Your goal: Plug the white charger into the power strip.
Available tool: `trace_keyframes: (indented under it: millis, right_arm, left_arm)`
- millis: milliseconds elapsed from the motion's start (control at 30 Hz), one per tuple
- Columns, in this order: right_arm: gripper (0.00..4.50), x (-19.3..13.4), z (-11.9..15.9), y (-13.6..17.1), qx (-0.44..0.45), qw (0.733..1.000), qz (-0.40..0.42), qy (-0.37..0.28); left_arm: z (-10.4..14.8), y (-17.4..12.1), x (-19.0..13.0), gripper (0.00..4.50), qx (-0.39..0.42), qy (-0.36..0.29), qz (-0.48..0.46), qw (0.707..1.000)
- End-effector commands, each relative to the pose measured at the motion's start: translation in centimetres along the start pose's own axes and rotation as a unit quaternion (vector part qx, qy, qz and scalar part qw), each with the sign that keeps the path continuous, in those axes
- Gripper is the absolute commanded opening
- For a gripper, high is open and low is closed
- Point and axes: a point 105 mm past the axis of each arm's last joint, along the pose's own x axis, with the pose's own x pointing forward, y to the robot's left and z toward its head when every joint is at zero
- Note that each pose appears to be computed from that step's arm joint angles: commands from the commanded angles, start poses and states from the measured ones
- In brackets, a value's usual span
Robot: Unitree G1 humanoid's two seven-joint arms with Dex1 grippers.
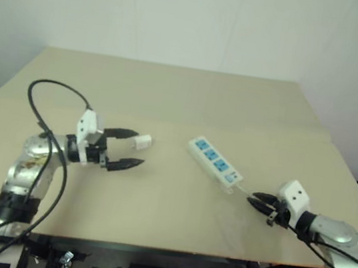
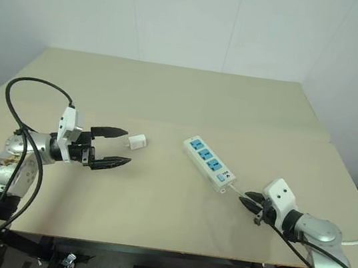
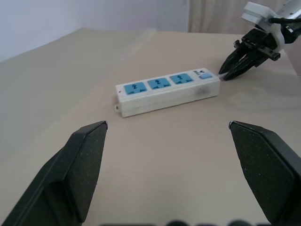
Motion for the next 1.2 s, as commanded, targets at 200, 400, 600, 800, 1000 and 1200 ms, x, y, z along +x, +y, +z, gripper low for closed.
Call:
trace_keyframes:
  millis: [200, 400, 600, 800, 1000, 1200]
  right_arm:
    - [4.46, -1.1, 4.4, -1.2, 0.049, 0.988, -0.068, -0.133]
    - [4.46, 0.8, 4.5, -0.1, 0.087, 0.979, -0.065, -0.172]
    - [4.46, 3.1, 4.2, 0.8, 0.079, 0.98, -0.059, -0.173]
    - [4.46, 4.4, 4.1, 0.4, 0.08, 0.979, -0.048, -0.18]
    - [4.46, 5.5, 4.0, 1.7, 0.095, 0.979, 0.003, -0.182]
    - [4.46, 6.0, 3.3, 2.1, 0.105, 0.979, 0.007, -0.173]
  left_arm:
    - [0.9, 0.5, 0.1, 4.5, 0.021, -0.01, 0.0, 1.0]
    - [0.8, 0.6, -0.1, 4.5, 0.021, -0.009, 0.006, 1.0]
    - [1.1, 0.5, 0.1, 4.5, 0.026, -0.011, 0.01, 1.0]
    - [1.3, 0.3, 0.0, 4.5, 0.029, -0.014, 0.016, 0.999]
    - [1.2, 0.0, -0.4, 4.5, 0.029, -0.013, 0.025, 0.999]
    - [1.0, -0.4, -0.6, 4.5, 0.026, -0.012, 0.028, 0.999]
